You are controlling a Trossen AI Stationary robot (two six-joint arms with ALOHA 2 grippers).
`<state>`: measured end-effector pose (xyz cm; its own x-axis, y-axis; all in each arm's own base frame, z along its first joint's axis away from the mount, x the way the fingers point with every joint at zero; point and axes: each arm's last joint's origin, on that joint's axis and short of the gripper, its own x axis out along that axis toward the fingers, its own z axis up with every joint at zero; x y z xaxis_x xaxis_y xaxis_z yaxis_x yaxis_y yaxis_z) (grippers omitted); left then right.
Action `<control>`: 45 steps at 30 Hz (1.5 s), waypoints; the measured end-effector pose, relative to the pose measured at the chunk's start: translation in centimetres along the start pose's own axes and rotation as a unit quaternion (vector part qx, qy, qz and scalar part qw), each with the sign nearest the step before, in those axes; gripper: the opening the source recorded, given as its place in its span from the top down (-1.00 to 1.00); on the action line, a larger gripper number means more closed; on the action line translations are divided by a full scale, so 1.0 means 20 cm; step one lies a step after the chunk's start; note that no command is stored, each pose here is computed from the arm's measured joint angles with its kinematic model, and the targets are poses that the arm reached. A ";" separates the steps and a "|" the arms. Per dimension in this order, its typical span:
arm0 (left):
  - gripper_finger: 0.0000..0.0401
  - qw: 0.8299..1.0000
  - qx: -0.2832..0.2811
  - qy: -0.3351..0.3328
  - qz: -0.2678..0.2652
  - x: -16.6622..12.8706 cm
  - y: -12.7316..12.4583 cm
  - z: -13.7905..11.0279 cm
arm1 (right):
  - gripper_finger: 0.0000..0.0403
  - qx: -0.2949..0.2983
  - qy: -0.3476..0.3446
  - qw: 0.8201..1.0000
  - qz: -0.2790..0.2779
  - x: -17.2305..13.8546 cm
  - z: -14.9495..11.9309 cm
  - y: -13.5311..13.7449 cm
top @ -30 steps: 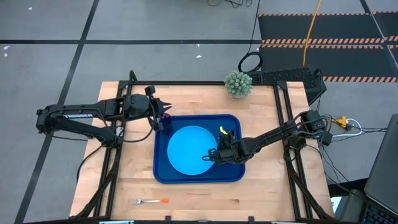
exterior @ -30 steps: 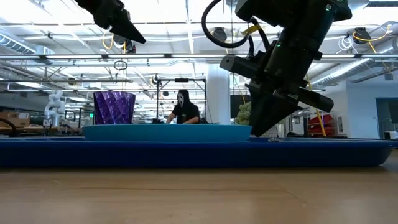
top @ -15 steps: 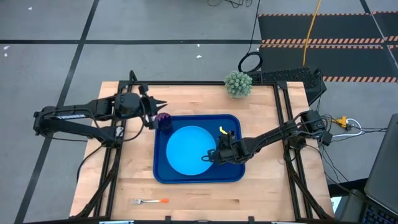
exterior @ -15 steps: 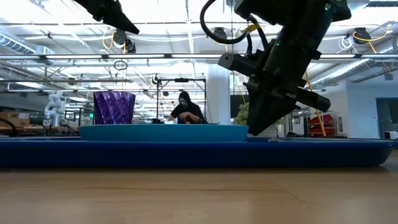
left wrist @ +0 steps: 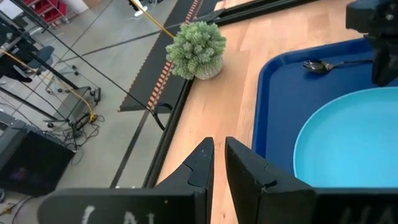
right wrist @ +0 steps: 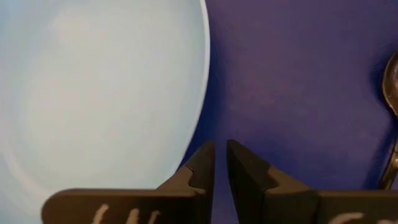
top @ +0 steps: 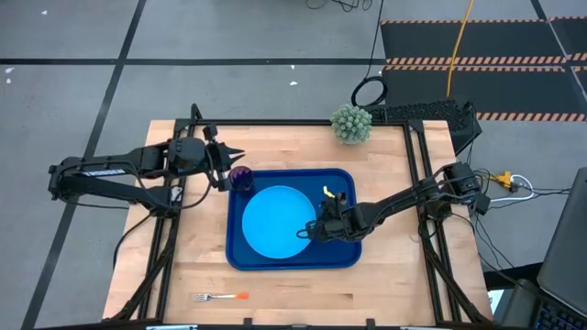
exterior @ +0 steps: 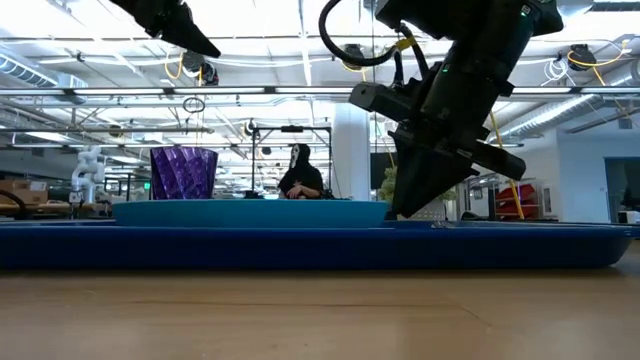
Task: Pick and place plate/cup/fork/spoon on tray
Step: Adjust the light blue plate on the dark blue tray, then put the orange fork in the middle of the light blue plate and black spoon on the dark blue tray
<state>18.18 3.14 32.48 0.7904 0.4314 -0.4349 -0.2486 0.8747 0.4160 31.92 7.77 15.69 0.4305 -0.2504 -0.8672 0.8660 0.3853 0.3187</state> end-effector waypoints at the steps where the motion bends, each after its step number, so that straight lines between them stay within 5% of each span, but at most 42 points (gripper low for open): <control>1: 0.78 1.000 0.000 -0.002 0.001 -0.01 0.00 0.00 | 0.82 -0.007 0.001 1.000 -0.002 -0.01 0.00 0.00; 13: 0.78 0.999 -0.042 -0.023 -0.016 -0.09 0.01 -0.05 | 0.82 -0.185 -0.046 0.980 0.063 -0.19 0.08 0.03; 18: 0.78 0.995 -0.049 -0.052 -0.070 -0.11 -0.01 -0.04 | 0.81 -0.187 -0.117 0.957 0.189 -0.28 0.14 0.15; 23: 0.78 0.994 -0.014 -0.074 -0.080 -0.15 0.00 -0.04 | 0.69 -0.193 -0.171 0.901 0.350 -0.33 0.17 0.31; 31: 0.78 0.988 -0.052 -0.130 -0.057 -0.27 0.06 -0.04 | 0.40 -0.258 -0.161 0.886 0.351 -0.22 0.07 0.49; 39: 0.78 0.949 -0.120 -0.133 -0.259 -0.22 -0.06 -0.10 | 0.30 -0.326 -0.166 0.863 0.348 -0.15 0.07 0.60; 45: 0.78 0.929 -0.189 -0.121 -0.294 -0.21 -0.11 -0.11 | 0.31 -0.378 -0.165 0.867 0.281 -0.30 0.15 0.52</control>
<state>14.16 -0.01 31.55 0.9430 -0.1684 -0.2871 0.1240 0.9782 -0.1663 39.11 10.48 25.29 0.8872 -0.0270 -0.4605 0.1361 0.9692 0.2054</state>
